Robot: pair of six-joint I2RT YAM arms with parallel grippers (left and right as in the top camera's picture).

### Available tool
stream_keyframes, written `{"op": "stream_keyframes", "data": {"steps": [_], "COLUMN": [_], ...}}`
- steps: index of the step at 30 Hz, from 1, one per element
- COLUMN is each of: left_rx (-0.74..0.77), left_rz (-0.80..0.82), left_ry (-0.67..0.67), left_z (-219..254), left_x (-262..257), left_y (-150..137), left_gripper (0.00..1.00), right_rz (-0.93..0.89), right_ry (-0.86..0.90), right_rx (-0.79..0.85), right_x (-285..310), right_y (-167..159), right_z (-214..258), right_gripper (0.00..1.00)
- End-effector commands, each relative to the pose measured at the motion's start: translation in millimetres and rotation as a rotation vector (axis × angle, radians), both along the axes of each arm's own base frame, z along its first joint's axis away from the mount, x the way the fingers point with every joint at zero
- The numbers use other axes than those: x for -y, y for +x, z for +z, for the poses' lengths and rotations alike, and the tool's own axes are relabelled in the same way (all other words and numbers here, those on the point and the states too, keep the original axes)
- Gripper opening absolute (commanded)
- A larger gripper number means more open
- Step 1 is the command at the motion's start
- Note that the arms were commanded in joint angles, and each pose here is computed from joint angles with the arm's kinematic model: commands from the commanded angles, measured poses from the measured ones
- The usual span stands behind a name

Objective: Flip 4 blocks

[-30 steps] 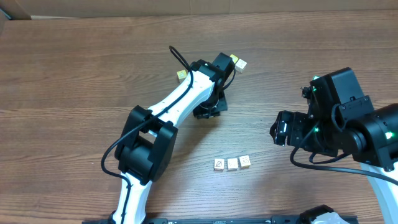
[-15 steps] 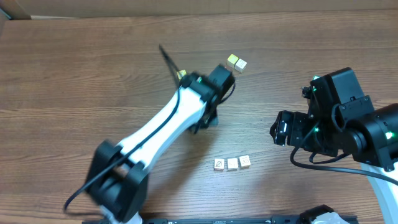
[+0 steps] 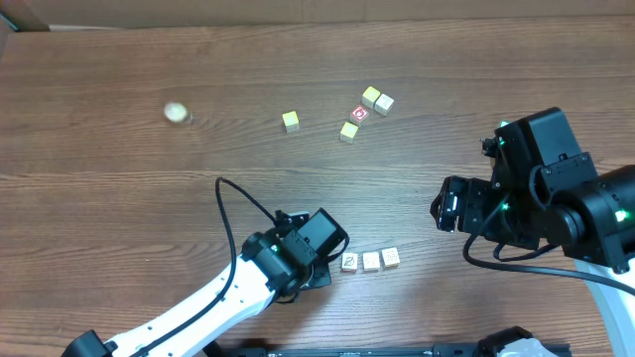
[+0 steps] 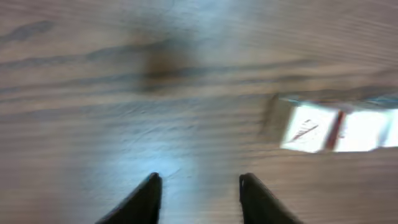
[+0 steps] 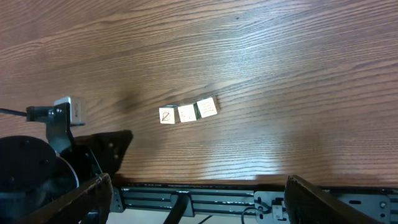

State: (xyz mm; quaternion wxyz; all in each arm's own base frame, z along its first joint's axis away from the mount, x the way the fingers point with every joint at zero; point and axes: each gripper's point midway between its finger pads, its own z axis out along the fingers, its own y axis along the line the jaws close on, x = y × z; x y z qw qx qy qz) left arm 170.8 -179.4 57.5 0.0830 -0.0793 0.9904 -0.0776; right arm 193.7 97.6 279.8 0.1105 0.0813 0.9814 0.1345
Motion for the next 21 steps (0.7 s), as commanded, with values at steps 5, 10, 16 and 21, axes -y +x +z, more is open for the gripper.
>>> {"op": "stream_keyframes", "data": {"steps": [5, 10, 16, 21], "left_rx": [0.131, 0.143, 0.11, 0.06], "left_rz": [0.039, 0.066, 0.094, 0.175], "left_ry": [-0.075, -0.048, 0.015, 0.04], "left_z": [13, 25, 41, 39], "left_x": [10, 6, 14, 17], "left_y": [45, 98, 169, 236], "left_gripper": [0.47, 0.44, 0.44, 0.47], "right_rz": [0.016, 0.017, 0.017, 0.017], "right_ry": [0.036, 0.037, 0.037, 0.037], "right_rx": [0.021, 0.02, 0.021, 0.021], "right_x": [-5, -5, -5, -5], "right_y": [-1, -2, -2, -2], "right_z": [8, 8, 8, 8], "right_gripper": [0.89, 0.89, 0.89, 0.9]}}
